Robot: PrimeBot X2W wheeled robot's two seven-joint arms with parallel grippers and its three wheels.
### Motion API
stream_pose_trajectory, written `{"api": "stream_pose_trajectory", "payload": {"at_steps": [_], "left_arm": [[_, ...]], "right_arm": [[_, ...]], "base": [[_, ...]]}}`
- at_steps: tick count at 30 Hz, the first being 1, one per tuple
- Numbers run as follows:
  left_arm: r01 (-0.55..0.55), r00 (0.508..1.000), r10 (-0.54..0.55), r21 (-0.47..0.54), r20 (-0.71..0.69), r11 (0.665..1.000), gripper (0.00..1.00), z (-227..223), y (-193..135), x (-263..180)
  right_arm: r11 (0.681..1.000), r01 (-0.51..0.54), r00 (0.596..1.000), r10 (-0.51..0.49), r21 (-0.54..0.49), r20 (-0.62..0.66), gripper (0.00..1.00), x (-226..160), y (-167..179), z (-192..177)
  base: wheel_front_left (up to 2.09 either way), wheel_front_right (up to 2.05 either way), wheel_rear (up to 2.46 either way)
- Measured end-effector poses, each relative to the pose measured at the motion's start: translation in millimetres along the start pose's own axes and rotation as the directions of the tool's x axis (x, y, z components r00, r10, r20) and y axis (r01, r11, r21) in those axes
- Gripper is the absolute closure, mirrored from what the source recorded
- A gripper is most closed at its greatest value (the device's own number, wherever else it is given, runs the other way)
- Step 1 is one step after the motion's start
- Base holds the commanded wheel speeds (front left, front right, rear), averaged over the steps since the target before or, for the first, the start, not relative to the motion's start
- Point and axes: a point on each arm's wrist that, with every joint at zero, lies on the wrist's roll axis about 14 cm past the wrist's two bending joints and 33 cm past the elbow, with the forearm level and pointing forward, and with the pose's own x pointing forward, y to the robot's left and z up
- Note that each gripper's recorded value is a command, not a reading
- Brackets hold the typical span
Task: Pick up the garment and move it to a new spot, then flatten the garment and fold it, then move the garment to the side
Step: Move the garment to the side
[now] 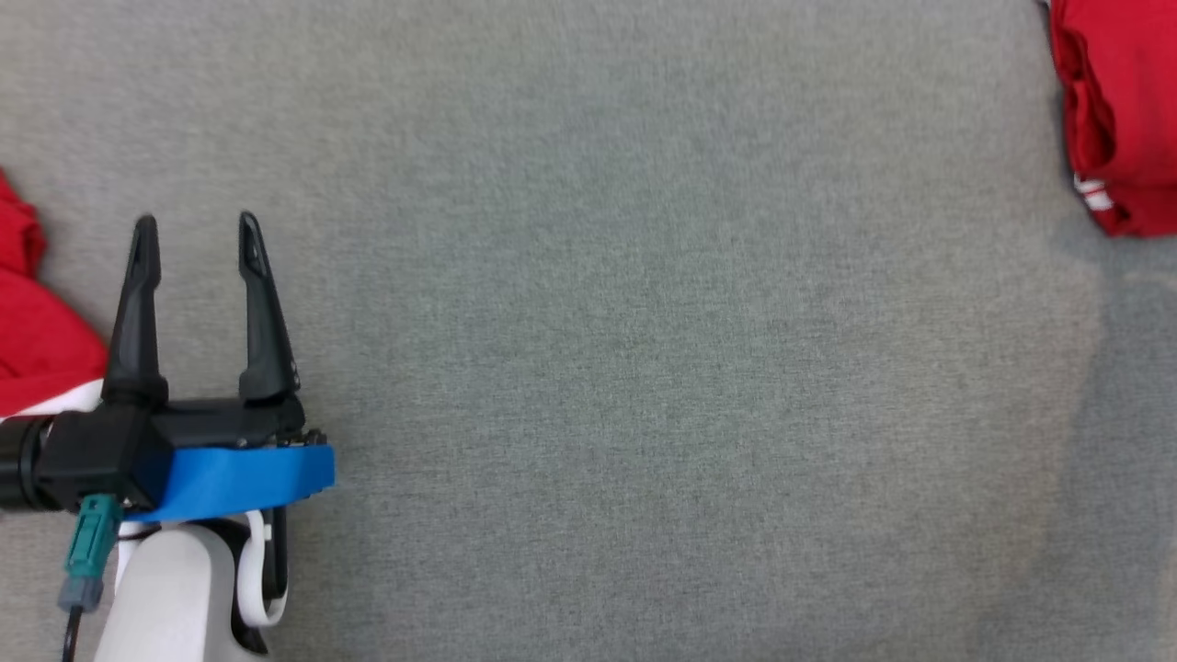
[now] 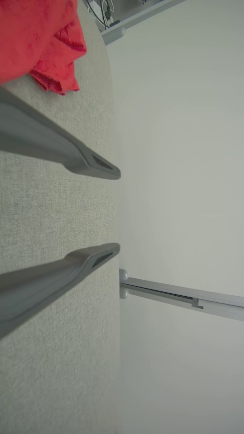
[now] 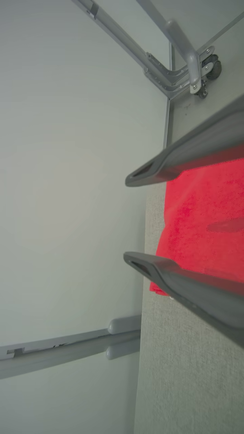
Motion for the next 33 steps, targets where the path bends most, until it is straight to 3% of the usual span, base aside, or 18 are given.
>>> {"api": "stream_pose_trajectory", "payload": {"at_steps": [8,14,20,33], "left_arm": [[-0.048,0.999,0.048,-0.004,0.010,0.999,0.00,20.5,11.2,-38.1],[-0.067,0.998,0.067,-0.018,0.021,0.998,0.00,33.0,13.0,-64.8],[-0.067,0.997,0.069,-0.033,0.035,0.997,0.00,42.3,10.2,-84.8],[-0.069,0.998,0.069,-0.035,0.012,0.997,0.00,41.1,9.3,-107.7]], "right_arm": [[0.984,-0.168,0.981,0.161,0.064,0.109,0.00,-44.5,65.4,33.1],[0.964,-0.240,0.958,0.216,0.116,0.191,0.00,-87.9,93.0,55.7],[0.949,-0.252,0.953,0.209,0.188,0.220,0.00,-132.6,99.9,57.1],[0.940,-0.215,0.972,0.179,0.266,0.153,0.00,-209.6,103.0,36.4]], "base": [[0.00,0.00,0.00],[0.00,0.00,0.00],[0.00,0.00,0.00],[0.00,0.00,0.00]]}}
